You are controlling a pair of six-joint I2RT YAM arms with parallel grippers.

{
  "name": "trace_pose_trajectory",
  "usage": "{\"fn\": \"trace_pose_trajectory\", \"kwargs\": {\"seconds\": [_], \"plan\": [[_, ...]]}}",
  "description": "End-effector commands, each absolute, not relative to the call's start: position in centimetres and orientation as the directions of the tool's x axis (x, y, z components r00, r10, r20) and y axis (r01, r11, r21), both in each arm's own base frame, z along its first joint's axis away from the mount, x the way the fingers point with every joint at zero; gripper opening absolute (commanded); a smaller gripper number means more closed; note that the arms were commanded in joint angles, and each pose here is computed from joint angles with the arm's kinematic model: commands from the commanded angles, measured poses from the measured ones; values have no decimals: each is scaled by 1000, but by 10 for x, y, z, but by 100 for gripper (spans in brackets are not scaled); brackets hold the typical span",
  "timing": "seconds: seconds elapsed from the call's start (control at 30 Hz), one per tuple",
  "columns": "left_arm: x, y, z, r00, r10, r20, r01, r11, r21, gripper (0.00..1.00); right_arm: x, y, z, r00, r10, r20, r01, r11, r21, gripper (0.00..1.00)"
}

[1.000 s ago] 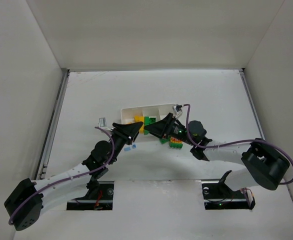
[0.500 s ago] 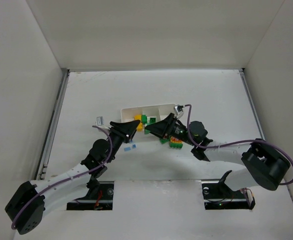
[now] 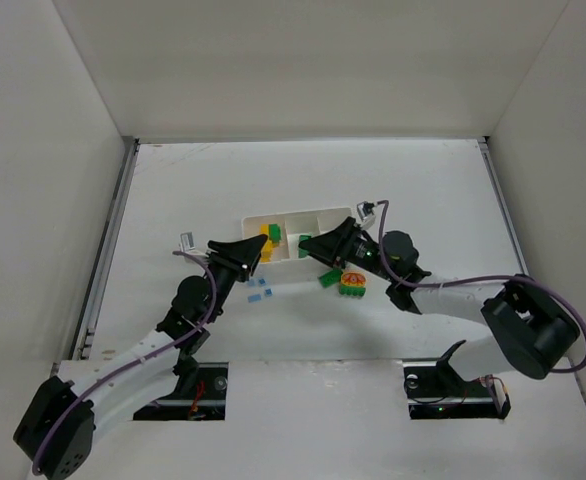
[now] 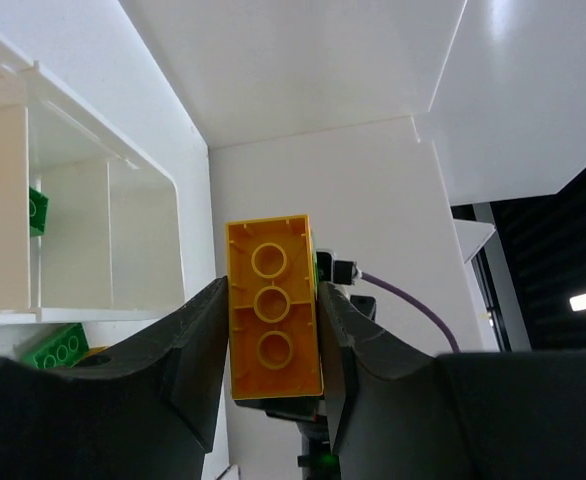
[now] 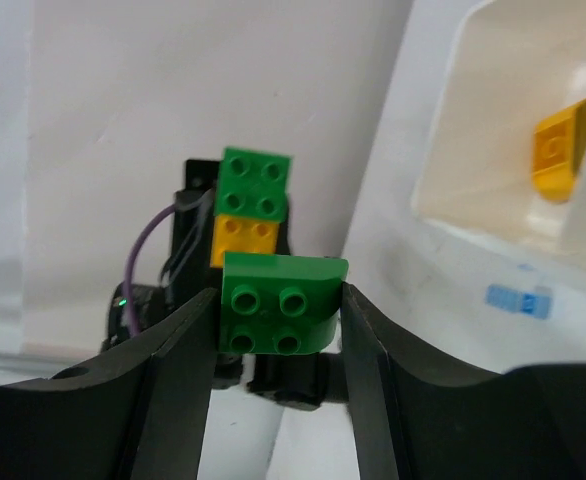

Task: Sort the legos into containers by color

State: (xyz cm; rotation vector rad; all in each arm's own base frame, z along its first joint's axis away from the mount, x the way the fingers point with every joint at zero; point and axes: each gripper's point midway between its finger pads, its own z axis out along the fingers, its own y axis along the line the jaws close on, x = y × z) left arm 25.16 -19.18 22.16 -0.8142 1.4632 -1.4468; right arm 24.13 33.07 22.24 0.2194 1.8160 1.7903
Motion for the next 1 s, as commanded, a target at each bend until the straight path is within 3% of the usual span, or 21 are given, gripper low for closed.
{"fn": "trace_pose_trajectory", "kwargs": {"seconds": [0.0,0.33,0.57,0.7,0.83,0.97], "plan": [[249,-193,241,-394,-904,-166,194,95,-976,13,268,333,223,-783,507,-360,-315,176,933,51],[250,-192,234,-417,-880,-228,198,157,-967,13,326,328,180,-691,488,-534,-251,531,810,53],[251,-194,230,-439,-872,-218,182,151,-972,14,342,327,172,-669,494,-555,-224,578,784,70],[248,-199,232,-480,-860,-170,158,106,-982,14,342,328,173,-673,483,-560,-236,577,782,75],[248,-203,225,-528,-845,-89,82,54,-995,14,325,318,193,-619,429,-658,-361,589,723,66],[246,-203,217,-578,-816,-7,-5,12,-1000,14,281,311,224,-476,301,-827,-606,568,556,55]]}}
